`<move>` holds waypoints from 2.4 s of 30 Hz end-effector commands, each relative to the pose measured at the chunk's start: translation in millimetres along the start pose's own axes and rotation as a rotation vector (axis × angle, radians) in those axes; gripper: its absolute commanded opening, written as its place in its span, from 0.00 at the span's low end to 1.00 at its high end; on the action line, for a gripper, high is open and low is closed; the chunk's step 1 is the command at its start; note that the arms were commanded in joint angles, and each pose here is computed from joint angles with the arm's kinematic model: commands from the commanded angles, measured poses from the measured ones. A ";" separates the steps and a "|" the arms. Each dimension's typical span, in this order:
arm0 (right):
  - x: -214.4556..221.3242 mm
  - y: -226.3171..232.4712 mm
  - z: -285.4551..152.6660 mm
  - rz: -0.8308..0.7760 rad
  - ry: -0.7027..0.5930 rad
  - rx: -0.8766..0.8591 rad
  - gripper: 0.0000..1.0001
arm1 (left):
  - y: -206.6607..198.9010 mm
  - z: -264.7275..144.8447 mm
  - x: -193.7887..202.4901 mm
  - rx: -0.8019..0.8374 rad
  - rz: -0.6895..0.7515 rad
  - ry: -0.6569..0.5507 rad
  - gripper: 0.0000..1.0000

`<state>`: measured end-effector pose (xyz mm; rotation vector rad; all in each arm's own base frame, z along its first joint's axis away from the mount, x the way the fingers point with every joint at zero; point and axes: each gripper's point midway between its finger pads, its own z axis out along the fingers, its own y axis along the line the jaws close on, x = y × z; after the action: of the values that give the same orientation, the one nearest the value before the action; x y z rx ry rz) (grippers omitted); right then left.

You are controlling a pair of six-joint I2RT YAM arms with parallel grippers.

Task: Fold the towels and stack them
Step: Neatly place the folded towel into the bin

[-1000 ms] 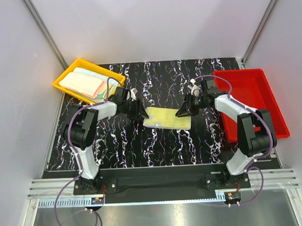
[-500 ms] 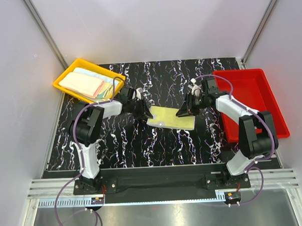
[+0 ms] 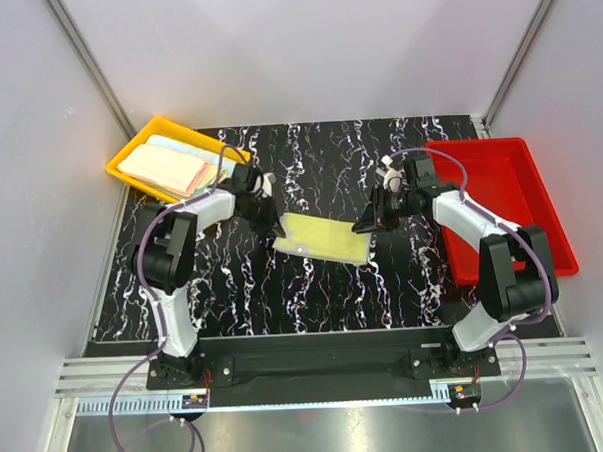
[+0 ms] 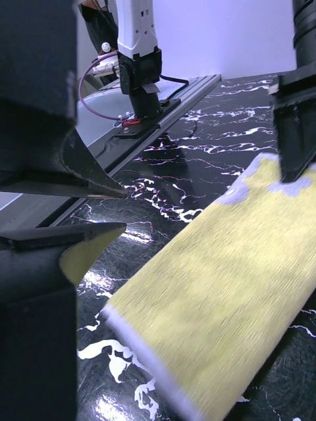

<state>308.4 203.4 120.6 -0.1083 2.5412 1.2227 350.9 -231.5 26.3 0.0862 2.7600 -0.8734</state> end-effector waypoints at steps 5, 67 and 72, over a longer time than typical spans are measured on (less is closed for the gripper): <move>-7.3 17.5 -11.3 -0.058 -0.040 -0.047 0.28 | 19.9 -78.7 -38.1 -0.230 0.221 -0.103 0.00; -32.6 4.9 -18.6 -0.078 -0.117 0.058 0.66 | 240.3 -315.0 -282.0 -0.849 0.004 -0.847 0.99; -41.2 25.3 -43.0 -0.092 -0.180 0.092 1.00 | 163.9 -297.2 -257.2 -0.691 0.072 -0.802 0.99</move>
<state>321.7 189.0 128.8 -0.0735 2.5172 1.0985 567.3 127.0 156.5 -0.2914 2.2466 0.2732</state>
